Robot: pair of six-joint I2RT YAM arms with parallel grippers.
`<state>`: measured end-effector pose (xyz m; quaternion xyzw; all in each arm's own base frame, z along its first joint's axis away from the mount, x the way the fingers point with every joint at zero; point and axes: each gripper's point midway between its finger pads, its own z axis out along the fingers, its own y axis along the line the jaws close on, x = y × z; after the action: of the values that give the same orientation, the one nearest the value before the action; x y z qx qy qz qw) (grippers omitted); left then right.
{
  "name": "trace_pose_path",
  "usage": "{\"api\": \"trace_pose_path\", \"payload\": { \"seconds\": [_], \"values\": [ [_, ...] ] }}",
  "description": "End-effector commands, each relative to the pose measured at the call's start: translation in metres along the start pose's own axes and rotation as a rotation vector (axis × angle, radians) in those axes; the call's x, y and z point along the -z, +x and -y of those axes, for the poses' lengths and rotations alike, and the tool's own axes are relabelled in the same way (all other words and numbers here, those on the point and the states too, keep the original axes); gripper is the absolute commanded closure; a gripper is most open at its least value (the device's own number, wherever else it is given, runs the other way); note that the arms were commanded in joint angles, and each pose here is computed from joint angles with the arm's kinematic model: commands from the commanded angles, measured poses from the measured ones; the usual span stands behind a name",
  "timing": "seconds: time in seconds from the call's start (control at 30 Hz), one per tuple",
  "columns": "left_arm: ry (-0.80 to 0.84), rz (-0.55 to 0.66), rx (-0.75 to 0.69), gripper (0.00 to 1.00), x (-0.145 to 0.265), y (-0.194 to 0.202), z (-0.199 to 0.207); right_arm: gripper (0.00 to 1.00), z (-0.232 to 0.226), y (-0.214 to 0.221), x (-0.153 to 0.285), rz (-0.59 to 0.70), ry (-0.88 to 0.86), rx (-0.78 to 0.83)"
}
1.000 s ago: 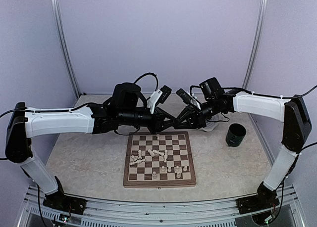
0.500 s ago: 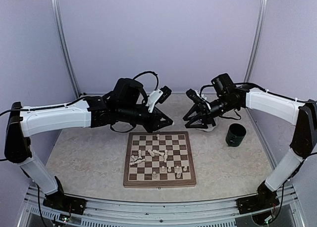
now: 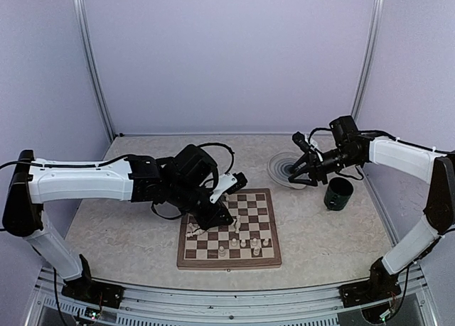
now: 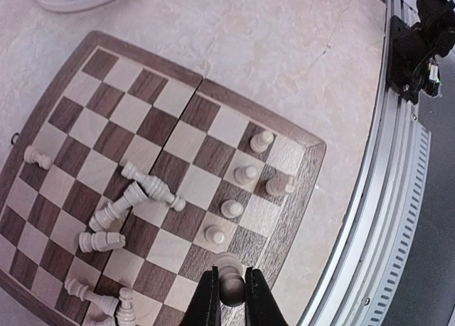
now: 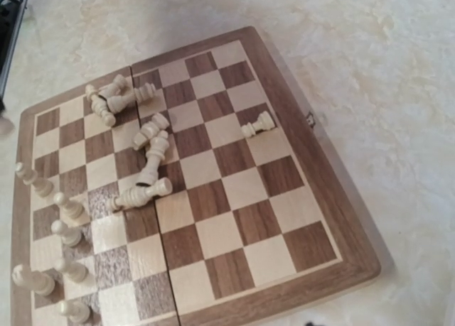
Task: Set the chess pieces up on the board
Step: Place the pawn on d2.
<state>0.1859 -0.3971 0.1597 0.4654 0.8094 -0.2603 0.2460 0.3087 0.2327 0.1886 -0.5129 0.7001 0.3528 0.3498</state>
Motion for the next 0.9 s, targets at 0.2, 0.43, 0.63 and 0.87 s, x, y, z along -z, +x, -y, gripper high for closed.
{"api": "trace_pose_path", "payload": {
  "seconds": [0.2, 0.43, 0.63, 0.87],
  "values": [
    [-0.042, -0.172, -0.001, 0.96, -0.032, 0.041, -0.006, 0.54, -0.002, -0.019, 0.007, 0.048, -0.008, 0.024],
    [-0.053, -0.250, -0.006, 0.95, -0.047, 0.058, -0.014, 0.54, -0.004, -0.018, 0.010, 0.041, 0.006, 0.033],
    [-0.059, -0.268, -0.006, 0.93, -0.053, 0.060, -0.018, 0.54, -0.005, -0.018, 0.011, 0.039, 0.007, 0.036],
    [-0.073, -0.303, -0.013, 0.93, -0.060, 0.066, -0.025, 0.53, -0.004, -0.016, 0.008, 0.040, -0.004, 0.028]
  ]
}}
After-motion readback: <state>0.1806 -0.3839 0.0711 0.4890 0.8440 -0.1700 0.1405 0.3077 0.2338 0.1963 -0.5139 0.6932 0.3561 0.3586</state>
